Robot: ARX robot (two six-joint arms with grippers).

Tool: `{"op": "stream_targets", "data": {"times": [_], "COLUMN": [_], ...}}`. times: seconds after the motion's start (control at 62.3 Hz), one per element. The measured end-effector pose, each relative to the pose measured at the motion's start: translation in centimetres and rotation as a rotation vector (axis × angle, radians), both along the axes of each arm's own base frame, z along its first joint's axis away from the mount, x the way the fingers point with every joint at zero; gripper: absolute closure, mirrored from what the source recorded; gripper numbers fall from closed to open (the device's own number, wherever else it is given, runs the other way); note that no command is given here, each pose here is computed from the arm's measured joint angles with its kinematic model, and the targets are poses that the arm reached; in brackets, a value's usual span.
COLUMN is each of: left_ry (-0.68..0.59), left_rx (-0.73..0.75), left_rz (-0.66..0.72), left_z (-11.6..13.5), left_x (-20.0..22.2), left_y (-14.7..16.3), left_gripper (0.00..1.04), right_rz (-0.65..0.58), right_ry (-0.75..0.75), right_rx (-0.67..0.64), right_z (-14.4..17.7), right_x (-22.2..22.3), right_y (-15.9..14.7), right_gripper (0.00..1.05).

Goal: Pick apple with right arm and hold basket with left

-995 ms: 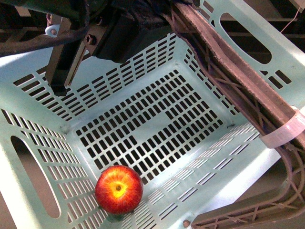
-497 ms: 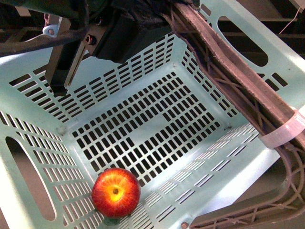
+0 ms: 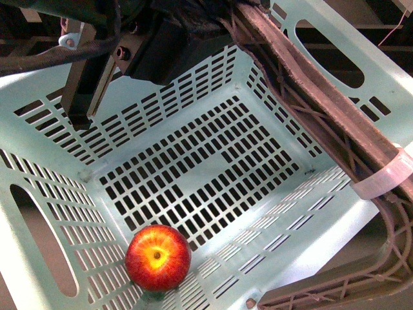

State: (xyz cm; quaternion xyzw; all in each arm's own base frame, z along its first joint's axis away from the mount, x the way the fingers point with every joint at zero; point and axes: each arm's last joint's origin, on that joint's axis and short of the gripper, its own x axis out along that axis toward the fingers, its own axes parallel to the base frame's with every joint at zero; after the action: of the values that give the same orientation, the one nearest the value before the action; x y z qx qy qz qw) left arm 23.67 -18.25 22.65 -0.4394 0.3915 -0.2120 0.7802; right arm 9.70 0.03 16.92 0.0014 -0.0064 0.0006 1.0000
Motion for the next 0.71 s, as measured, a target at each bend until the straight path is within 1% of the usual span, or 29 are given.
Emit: {"op": "stream_targets", "data": {"times": [0.048, 0.08, 0.16, 0.193, 0.257, 0.273, 0.305, 0.321, 0.369, 0.385, 0.401, 0.433, 0.513, 0.61, 0.706], "left_ry": [0.000, 0.000, 0.000, 0.000, 0.000, -0.004, 0.002, -0.001, -0.003, -0.010, -0.016, -0.032, -0.067, -0.055, 0.010], "left_rx": [0.000, 0.000, 0.000, 0.000, 0.001, 0.010, 0.026, 0.031, 0.030, 0.035, 0.039, 0.044, 0.060, 0.036, -0.030], "left_rz": [-0.001, -0.001, 0.000, 0.000, 0.001, 0.022, 0.118, 0.148, 0.321, 0.350, 0.410, 0.477, 0.569, 0.619, 0.646], "left_z": [0.0, 0.0, 0.0, 0.0, 0.0, 0.0, 0.1, 0.1, 0.3, 0.3, 0.4, 0.6, 1.0, 0.6, -0.5], "left_x": [0.0, 0.0, 0.0, 0.0, 0.0, 0.0, 0.0, 0.1, 0.6, 0.8, 1.1, 1.6, 3.3, 5.0, 6.5], "left_y": [0.0, 0.0, 0.0, 0.0, 0.0, 0.0, -0.2, -0.1, 0.0, 0.1, 0.2, 0.4, 1.4, 2.9, 4.3], "left_gripper": [0.97, 0.97, 0.97, 0.97, 0.97, 0.97, 0.97, 0.97, 0.97, 0.97, 0.97, 0.97, 0.97, 0.97, 0.97], "right_rz": [0.000, 0.000, 0.000, 0.000, 0.000, 0.000, 0.000, 0.000, 0.000, 0.000, 0.000, 0.000, 0.000, 0.000, 0.001], "right_ry": [0.000, 0.000, 0.000, 0.000, 0.000, 0.000, 0.000, 0.000, 0.000, 0.000, -0.001, -0.001, -0.001, -0.001, -0.001], "right_rx": [0.000, 0.000, 0.000, 0.000, 0.000, 0.000, 0.000, 0.000, 0.000, 0.000, 0.000, 0.000, 0.000, 0.000, 0.000], "right_z": [0.0, 0.0, 0.0, 0.0, 0.0, 0.0, 0.0, 0.0, 0.0, 0.0, 0.0, 0.0, 0.0, 0.0, 0.0], "right_x": [0.0, 0.0, 0.0, 0.0, 0.0, 0.0, 0.0, 0.0, 0.0, 0.0, 0.0, 0.0, 0.0, 0.0, 0.0], "right_y": [0.0, 0.0, 0.0, 0.0, 0.0, 0.0, 0.0, 0.0, 0.0, 0.0, 0.0, 0.0, 0.0, 0.0, 0.0], "right_gripper": [0.64, 0.57, 0.44, 0.37, 0.27, 0.25, 0.18, 0.17, 0.09, 0.08, 0.07, 0.09, 0.09, 0.09, 0.09]}}
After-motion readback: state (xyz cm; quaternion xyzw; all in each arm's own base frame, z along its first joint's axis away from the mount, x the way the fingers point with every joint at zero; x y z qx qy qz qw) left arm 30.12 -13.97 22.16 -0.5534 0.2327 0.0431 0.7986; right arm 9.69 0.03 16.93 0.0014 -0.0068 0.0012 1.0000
